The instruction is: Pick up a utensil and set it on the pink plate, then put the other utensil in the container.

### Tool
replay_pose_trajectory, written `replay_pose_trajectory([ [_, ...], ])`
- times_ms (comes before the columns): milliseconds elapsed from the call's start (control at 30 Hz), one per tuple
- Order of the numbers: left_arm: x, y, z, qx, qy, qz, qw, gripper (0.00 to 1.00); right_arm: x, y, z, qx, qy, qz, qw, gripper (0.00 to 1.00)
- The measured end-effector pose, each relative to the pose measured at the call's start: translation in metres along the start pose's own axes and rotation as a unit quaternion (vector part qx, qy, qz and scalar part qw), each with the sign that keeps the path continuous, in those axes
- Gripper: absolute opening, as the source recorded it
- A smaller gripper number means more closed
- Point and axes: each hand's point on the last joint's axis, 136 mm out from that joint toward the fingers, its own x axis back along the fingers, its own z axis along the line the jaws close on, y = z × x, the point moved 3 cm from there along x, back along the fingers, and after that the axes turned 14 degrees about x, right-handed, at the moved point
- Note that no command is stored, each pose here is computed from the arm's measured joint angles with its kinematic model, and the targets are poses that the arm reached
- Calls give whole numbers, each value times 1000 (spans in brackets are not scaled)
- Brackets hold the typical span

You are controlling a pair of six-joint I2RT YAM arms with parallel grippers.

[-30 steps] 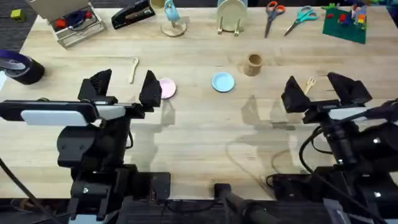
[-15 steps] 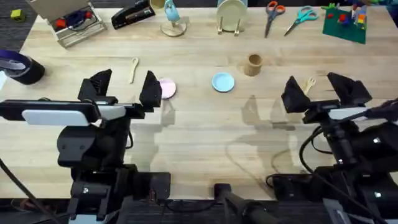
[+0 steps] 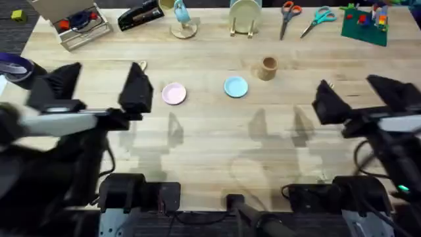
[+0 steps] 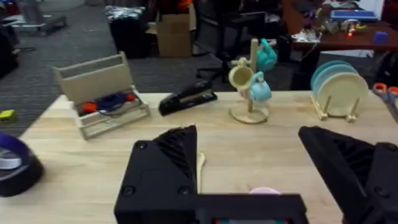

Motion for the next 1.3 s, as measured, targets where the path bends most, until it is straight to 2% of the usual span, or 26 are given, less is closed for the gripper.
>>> replay_pose_trajectory([
  [200, 18, 33, -2, -4, 28, 49, 998, 993, 28, 39, -9, 2, 3, 8, 1000, 995],
  [400, 16, 65, -5, -11, 58, 118, 991, 993, 38, 66, -17, 16, 17, 64, 998, 995],
  [600, 1, 94, -10, -19, 82, 190, 978, 993, 27, 93, -26, 20, 37, 135, 990, 995],
  [800, -17, 115, -15, -26, 99, 264, 959, 992, 16, 115, -32, 17, 62, 216, 974, 995],
  [900, -26, 120, -17, -29, 106, 298, 948, 992, 9, 124, -35, 15, 73, 250, 965, 995],
  [1033, -37, 117, -17, -34, 118, 355, 927, 991, 0, 128, -37, 12, 87, 297, 951, 995],
  [1167, -51, 100, -14, -40, 131, 419, 897, 994, -15, 123, -36, 10, 97, 328, 939, 995],
  [1233, -59, 86, -11, -44, 139, 455, 879, 994, -21, 118, -35, 9, 101, 343, 934, 995],
  [1300, -68, 75, -9, -46, 144, 480, 864, 993, -27, 114, -34, 9, 105, 353, 930, 995],
])
